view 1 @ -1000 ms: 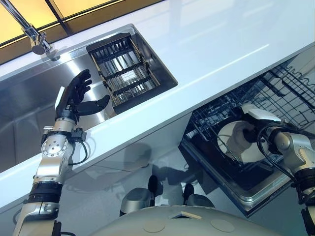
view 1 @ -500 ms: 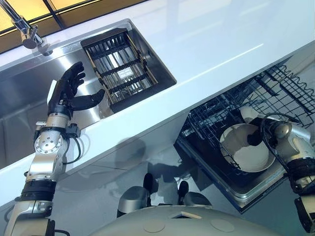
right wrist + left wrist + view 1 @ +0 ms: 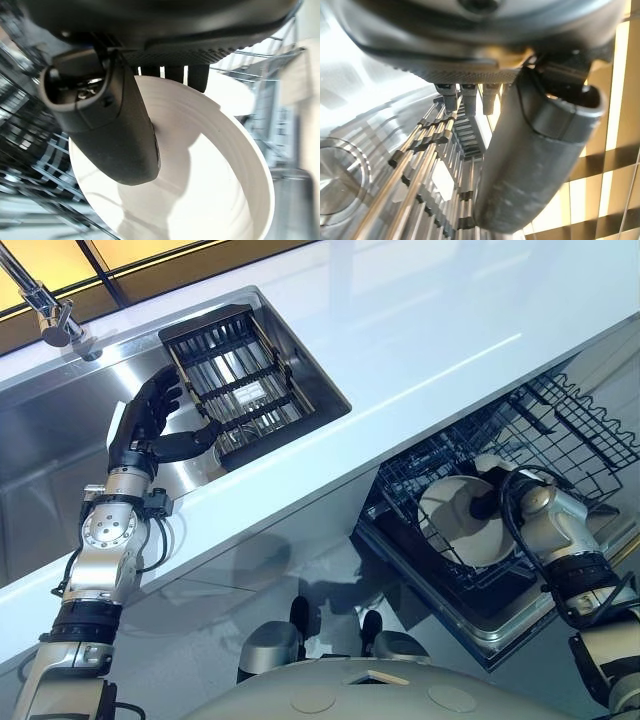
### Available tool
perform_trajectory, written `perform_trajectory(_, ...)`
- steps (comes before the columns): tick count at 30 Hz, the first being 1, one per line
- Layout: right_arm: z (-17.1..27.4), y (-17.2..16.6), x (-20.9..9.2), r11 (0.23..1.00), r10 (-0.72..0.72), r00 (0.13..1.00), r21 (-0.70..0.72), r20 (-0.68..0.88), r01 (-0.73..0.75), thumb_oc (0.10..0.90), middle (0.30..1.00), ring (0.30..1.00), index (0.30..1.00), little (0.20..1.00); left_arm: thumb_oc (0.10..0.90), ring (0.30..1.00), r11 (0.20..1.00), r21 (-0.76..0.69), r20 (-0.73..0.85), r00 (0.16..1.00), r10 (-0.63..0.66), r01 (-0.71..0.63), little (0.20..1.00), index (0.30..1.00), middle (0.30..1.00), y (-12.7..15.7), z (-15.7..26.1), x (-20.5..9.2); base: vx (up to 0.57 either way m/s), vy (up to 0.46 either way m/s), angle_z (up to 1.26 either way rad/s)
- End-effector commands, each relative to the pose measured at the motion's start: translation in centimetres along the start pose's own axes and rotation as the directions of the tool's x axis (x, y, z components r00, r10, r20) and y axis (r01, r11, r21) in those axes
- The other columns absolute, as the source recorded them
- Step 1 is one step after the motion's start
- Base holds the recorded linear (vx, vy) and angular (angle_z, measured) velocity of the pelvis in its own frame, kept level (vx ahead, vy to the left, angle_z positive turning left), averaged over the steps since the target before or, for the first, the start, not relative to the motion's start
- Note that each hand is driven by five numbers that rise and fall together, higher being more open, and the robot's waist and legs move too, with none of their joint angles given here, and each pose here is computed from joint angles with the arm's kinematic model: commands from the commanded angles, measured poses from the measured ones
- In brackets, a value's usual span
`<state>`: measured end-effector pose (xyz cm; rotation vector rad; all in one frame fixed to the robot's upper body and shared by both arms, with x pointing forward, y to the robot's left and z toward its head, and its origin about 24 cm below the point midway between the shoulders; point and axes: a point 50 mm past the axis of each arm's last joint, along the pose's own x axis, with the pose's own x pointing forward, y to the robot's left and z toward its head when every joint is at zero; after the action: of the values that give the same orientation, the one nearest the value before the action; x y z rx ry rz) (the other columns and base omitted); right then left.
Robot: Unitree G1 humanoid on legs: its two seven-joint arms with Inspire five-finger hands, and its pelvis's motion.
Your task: Pick up plates and place into dishwasher.
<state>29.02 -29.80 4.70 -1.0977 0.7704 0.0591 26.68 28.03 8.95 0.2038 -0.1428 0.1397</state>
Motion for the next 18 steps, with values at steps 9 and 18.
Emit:
perform_trajectory(9,5.4,0.1,-1.4,0.998,-0.028,0.975,-0.047,0.222,0.040,0.800,0.900,0.900,0.900,0.900,0.800,0.900,0.997,-0.072,-0.049,0.998,-0.030,0.027,0.900,0.900,0.900,-3.7,-1.9,-0.5,0.00,0.000,0.00)
perform_trajectory(18,6.2,0.0,-1.5,0.999,-0.041,0.962,-0.001,0.270,0.043,0.800,0.900,0.900,0.900,0.900,0.800,0.900,0.997,-0.070,-0.048,0.998,-0.030,0.027,0.900,0.900,0.900,-3.5,-2.0,-0.5,-0.01,0.004,0.02)
